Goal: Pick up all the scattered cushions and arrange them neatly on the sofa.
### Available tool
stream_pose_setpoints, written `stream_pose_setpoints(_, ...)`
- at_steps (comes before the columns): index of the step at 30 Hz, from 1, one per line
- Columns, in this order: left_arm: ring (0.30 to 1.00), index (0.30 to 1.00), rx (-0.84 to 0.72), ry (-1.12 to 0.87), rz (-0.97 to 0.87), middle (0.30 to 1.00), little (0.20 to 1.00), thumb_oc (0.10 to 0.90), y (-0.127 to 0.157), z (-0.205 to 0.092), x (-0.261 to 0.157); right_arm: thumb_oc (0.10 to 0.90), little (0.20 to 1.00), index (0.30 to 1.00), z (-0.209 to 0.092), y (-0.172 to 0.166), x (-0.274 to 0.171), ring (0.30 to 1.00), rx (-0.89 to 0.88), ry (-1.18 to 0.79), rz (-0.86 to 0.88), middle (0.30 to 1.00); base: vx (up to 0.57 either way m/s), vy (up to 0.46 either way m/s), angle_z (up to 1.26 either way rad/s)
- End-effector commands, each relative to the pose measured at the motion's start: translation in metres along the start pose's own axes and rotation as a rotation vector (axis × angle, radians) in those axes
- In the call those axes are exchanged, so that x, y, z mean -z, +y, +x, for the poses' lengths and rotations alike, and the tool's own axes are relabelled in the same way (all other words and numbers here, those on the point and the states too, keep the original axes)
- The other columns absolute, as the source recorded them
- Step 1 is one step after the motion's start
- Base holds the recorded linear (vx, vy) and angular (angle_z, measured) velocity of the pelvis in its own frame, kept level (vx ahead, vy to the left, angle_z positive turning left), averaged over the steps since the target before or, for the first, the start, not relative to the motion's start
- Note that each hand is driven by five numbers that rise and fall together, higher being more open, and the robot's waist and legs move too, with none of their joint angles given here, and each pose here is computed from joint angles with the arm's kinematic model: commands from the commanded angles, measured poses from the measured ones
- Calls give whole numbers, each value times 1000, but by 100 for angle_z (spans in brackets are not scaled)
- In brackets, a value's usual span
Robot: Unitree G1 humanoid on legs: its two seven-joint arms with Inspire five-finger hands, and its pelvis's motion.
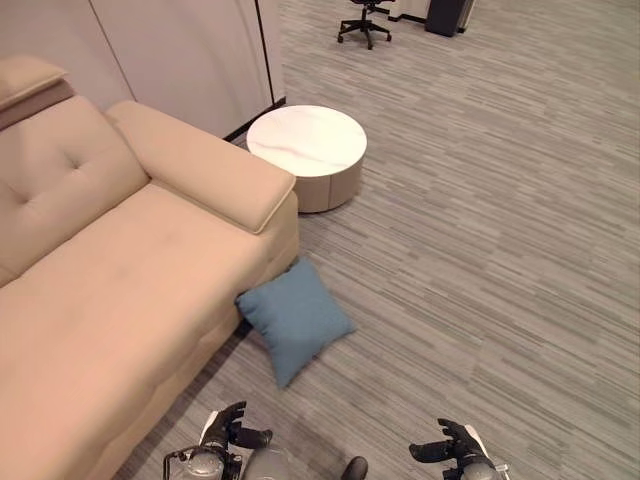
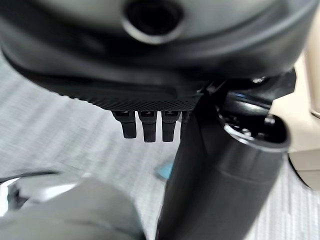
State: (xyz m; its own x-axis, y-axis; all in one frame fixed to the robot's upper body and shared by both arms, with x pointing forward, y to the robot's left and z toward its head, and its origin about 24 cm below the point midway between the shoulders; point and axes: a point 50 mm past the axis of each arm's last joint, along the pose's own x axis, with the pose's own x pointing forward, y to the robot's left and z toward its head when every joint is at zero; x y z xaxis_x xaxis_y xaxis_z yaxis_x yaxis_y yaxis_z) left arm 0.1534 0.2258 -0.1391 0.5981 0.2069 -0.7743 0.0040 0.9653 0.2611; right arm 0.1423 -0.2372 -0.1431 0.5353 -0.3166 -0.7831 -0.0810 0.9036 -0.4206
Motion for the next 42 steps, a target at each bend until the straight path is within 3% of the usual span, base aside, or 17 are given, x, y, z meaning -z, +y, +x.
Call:
stream_pose_setpoints(1,900,900,-1,-15,59,900,900,800,2,0,-1,800,900,900,2,-23,2,900,79,-8,16,900,169,56,23)
stream_pose_setpoints(14,900,900,-87,54,43,900,900,800,35,-6,20,800,900,900,2,-7,-13,900,17,-53,30,900,145,100,-1)
stream_pose_setpoints(28,900,900,-2,12,9,900,900,800,-1,-1,5,800,900,900,5,-35,-18,900,85,-89,41,900,108,-173,114)
stream_pose_setpoints(37,900,900,-10,49,12,900,900,800,4,-4,16,800,900,900,3,-27,-10,900,64,-58,44,900,67,10,46)
stream_pose_setpoints(42,900,900,-54,32,-1,900,900,800,21,-3,12,800,900,900,5,-18,-34,900,26,-133,33,900,31,174,-31)
